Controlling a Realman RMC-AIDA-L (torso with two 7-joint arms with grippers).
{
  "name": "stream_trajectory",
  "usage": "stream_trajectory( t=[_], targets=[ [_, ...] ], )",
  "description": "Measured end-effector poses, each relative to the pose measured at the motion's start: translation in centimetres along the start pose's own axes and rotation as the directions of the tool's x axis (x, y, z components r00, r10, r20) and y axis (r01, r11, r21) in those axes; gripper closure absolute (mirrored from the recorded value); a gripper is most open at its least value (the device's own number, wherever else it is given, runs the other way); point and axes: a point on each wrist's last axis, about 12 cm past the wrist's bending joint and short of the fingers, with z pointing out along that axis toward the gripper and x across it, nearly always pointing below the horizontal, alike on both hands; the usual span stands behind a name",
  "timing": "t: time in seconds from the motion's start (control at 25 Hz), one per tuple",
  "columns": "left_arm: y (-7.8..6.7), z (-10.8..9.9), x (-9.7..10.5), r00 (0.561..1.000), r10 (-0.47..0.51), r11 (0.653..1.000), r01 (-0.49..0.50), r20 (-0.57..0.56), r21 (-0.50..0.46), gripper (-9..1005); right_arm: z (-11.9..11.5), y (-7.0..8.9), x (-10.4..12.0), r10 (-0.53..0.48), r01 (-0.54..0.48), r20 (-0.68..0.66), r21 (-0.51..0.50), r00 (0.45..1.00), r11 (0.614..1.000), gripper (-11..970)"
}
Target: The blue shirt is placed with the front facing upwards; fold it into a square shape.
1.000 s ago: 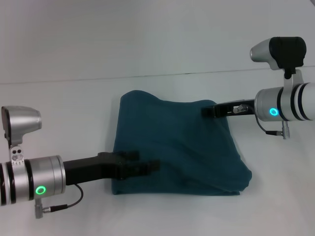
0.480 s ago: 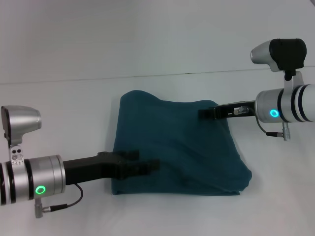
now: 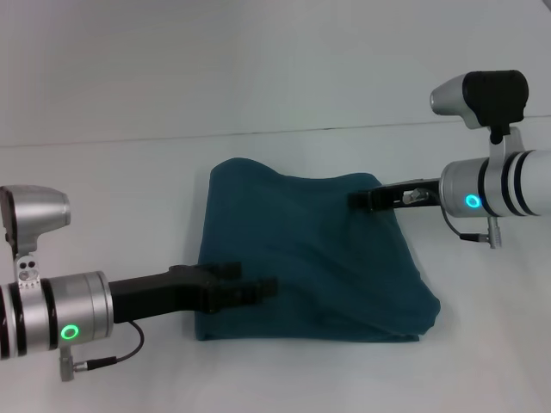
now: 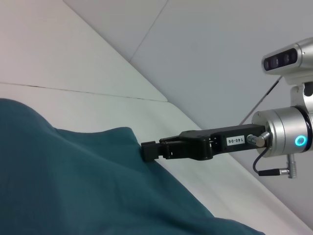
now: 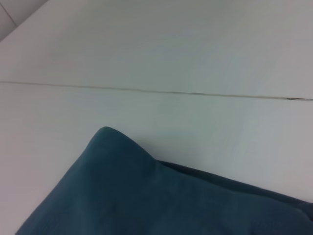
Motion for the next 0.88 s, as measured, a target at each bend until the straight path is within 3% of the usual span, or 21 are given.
stream_trajectory(
  t=[0.28,0.48,0.88],
  targets=[
    [0.1,-0.1,0.0,1.0,0.001,1.0,-0.001,0.0,-0.009,59,-0.1,0.1,-0.2,-0.003,0.003,0.011,0.001,1.0,1.0,905],
    [0.2,0.0,0.0,1.0,-0.001,1.0,0.001,0.0,-0.012,59,-0.2,-0.2,-0.7,-0.014,0.013,0.029,0.019,0.999,1.0,950],
    [0.2,0.0,-0.1,1.0,-0.001,1.0,0.001,0.002,-0.012,60,-0.1,0.5,-2.7,-0.083,0.082,0.039,0.026,0.996,0.996,903]
  ],
)
